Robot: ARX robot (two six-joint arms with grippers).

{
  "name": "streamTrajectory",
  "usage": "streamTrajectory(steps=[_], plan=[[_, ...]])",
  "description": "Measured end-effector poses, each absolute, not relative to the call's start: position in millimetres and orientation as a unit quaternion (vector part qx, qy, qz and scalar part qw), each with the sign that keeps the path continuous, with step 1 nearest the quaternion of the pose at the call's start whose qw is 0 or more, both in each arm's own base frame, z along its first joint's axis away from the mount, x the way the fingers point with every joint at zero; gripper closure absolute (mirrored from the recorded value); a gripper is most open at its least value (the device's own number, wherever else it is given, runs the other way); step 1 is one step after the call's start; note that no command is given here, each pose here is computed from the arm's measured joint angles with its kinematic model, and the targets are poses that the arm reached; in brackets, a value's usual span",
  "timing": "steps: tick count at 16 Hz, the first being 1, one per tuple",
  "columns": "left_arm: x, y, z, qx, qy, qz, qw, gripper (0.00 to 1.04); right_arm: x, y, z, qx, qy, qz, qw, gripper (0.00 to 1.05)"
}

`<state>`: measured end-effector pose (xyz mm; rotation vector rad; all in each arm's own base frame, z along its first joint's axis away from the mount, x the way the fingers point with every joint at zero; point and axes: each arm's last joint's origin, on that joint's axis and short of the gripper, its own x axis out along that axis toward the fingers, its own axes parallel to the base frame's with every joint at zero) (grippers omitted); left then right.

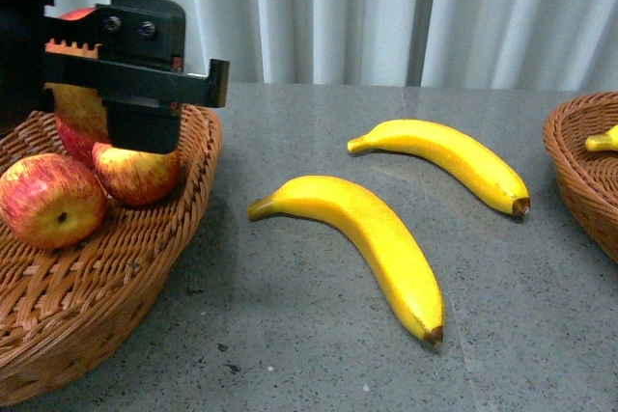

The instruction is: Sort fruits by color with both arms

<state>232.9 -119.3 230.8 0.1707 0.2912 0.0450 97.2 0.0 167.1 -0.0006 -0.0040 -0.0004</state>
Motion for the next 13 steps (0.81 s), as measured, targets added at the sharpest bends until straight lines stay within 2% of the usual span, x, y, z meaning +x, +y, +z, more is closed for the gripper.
streamTrajectory(steps=[1,4,7,10,13], plan=[[228,-117,231,0.076,0.144,0.027,0.986,0.39,97,0,167,0.0,-0.002,0.0,1.0,0.07],[226,-116,231,0.055,0.141,0.025,0.988,0.06,97,0,167,0.0,-0.002,0.0,1.0,0.07],[222,-124,242,0.024,0.099,0.001,0.995,0.07,97,0,167,0.0,-0.002,0.0,1.0,0.07],[215,-119,252,-0.011,0.041,0.011,0.999,0.07,97,0,167,0.0,-0.002,0.0,1.0,0.07],[209,-104,259,-0.042,0.03,0.02,0.998,0.09,97,0,167,0.0,-0.002,0.0,1.0,0.07]])
